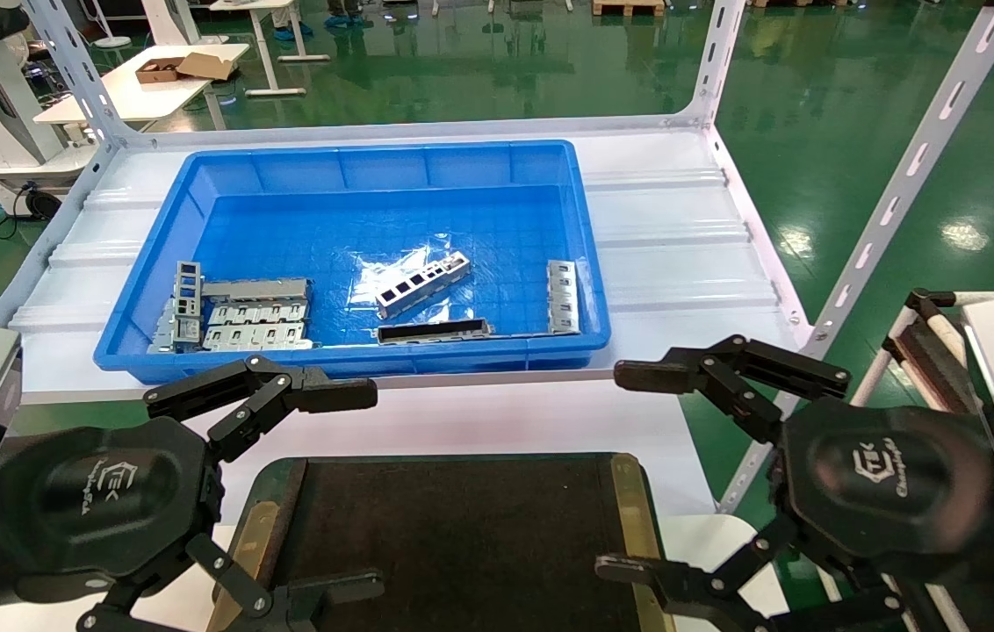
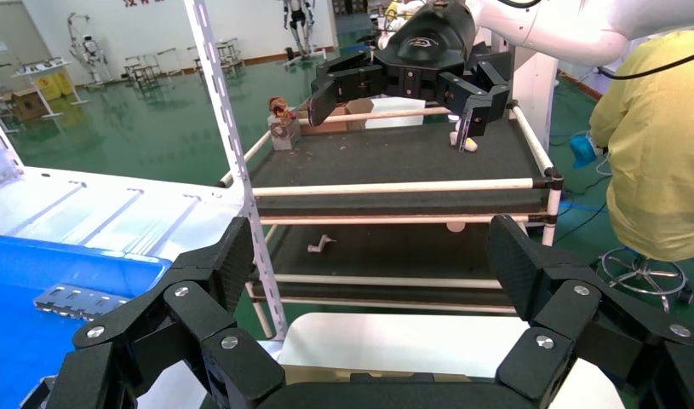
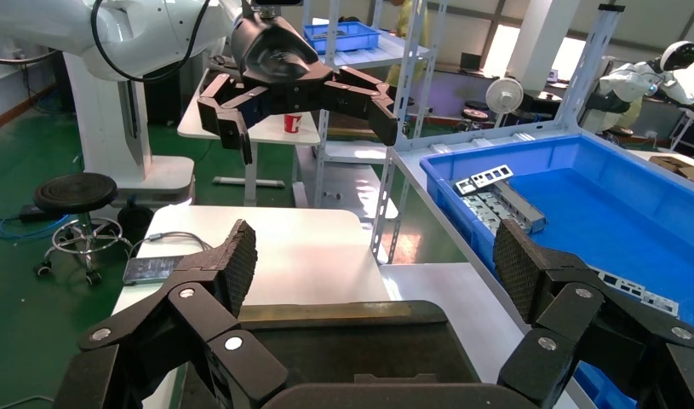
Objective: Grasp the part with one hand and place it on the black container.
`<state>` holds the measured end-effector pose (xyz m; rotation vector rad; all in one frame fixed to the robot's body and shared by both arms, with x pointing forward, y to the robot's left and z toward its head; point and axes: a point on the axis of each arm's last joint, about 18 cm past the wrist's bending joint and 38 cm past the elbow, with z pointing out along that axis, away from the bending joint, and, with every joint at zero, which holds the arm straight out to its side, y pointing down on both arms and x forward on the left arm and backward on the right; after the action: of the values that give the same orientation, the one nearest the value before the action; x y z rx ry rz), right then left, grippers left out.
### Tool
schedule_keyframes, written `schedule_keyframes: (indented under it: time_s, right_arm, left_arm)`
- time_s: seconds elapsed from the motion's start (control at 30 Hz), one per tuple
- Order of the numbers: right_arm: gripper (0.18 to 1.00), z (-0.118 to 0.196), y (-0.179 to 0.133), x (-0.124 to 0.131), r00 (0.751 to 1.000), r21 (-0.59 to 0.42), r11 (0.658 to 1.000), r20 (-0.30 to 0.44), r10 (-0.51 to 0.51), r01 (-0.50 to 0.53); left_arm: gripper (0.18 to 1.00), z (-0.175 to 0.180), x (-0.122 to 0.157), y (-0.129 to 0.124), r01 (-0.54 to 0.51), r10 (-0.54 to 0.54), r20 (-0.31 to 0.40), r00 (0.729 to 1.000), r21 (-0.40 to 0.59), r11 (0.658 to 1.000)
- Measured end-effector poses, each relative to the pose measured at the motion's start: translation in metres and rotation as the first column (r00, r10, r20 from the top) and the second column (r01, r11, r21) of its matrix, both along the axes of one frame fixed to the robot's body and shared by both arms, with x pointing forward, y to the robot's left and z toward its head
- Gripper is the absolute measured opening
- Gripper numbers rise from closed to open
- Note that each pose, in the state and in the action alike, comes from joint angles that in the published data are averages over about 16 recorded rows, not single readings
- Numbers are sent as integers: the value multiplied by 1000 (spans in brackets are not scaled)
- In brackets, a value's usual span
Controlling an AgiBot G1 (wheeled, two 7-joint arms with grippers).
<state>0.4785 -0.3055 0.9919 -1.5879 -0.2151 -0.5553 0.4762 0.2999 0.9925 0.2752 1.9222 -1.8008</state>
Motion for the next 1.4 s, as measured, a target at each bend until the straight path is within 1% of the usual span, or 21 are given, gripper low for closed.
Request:
schedule_keyframes:
  time_s: [0.2,0.37,0.5,0.67,0.87,1.1,1.27,1.4]
  right_arm:
    - [1001,0,0,0,1000,0,1000,0,0,0]
    - [1001,0,0,0,1000,0,1000,0,0,0]
    - [1001,0,0,0,1000,0,1000,0,0,0]
    - [1001,0,0,0,1000,0,1000,0,0,0]
    - [1001,0,0,0,1000,0,1000,0,0,0]
    - [1001,0,0,0,1000,0,1000,0,0,0]
    - [1001,0,0,0,1000,0,1000,0,0,0]
    - [1001,0,0,0,1000,0,1000,0,0,0]
  left_arm:
    - [1001,0,5,-2,-15,15,0,1000,-1,1000]
    - [1001,0,21,-6,-60,60,2,998,-10,998]
    - [1001,1,43,-11,-119,120,4,993,-22,993]
    - [1001,4,83,-18,-219,220,5,976,-38,975]
    - [1001,8,141,-27,-348,348,-1,937,-45,936]
    - [1001,13,205,-39,-479,479,-10,878,-32,877]
    - [1001,17,240,-50,-558,558,-13,830,-25,830]
    - [1001,20,261,-59,-609,609,-18,793,-20,793]
